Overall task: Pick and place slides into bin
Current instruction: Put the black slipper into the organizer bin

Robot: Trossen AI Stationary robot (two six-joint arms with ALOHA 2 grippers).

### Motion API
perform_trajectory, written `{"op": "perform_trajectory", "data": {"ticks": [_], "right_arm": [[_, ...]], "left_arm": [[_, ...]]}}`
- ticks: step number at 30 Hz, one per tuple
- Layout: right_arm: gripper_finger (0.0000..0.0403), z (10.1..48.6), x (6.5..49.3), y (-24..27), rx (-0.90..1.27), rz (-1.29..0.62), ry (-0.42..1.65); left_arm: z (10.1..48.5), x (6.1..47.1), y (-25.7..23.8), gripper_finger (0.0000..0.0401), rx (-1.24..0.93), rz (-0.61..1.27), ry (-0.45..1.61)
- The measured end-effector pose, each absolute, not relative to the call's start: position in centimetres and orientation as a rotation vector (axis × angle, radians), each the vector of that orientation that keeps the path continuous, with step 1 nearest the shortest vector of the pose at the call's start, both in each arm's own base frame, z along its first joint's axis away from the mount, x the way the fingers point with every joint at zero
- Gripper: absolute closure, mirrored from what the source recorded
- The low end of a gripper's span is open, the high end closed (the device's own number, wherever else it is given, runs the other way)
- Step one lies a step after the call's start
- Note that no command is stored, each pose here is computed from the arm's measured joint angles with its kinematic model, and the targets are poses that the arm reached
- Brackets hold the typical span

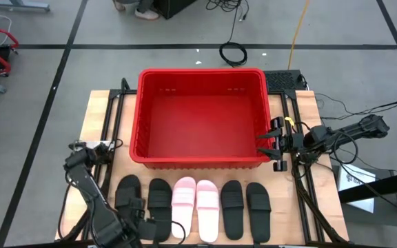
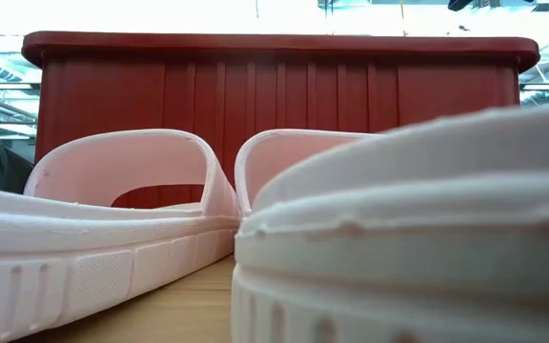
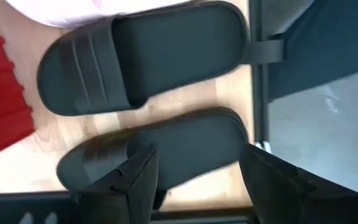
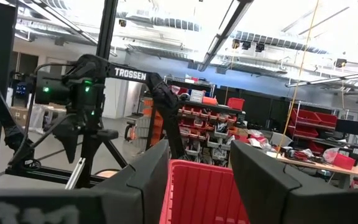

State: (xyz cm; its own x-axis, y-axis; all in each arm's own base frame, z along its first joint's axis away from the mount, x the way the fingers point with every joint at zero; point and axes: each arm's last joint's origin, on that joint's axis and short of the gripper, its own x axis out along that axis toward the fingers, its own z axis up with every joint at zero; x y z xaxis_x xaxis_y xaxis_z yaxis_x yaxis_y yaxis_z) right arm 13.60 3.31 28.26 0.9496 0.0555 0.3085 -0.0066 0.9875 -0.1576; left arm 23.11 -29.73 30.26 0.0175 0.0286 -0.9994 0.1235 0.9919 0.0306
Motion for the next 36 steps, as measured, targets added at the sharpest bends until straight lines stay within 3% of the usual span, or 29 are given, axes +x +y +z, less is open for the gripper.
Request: {"op": "perform_trajectory", "data": {"ticks": [12, 36], "right_arm": [[0.0238, 28.2, 13.6, 3.3, -0.147, 0.035, -0.307], [0.0238, 28.0, 13.8, 3.4, -0.147, 0.038, -0.293]], "left_arm": [[24.1, 20.8, -29.2, 0.0183, 0.196, 0.076, 1.799], [19.7, 19.1, -27.3, 0.0183, 0.407, 0.204, 1.847]]}}
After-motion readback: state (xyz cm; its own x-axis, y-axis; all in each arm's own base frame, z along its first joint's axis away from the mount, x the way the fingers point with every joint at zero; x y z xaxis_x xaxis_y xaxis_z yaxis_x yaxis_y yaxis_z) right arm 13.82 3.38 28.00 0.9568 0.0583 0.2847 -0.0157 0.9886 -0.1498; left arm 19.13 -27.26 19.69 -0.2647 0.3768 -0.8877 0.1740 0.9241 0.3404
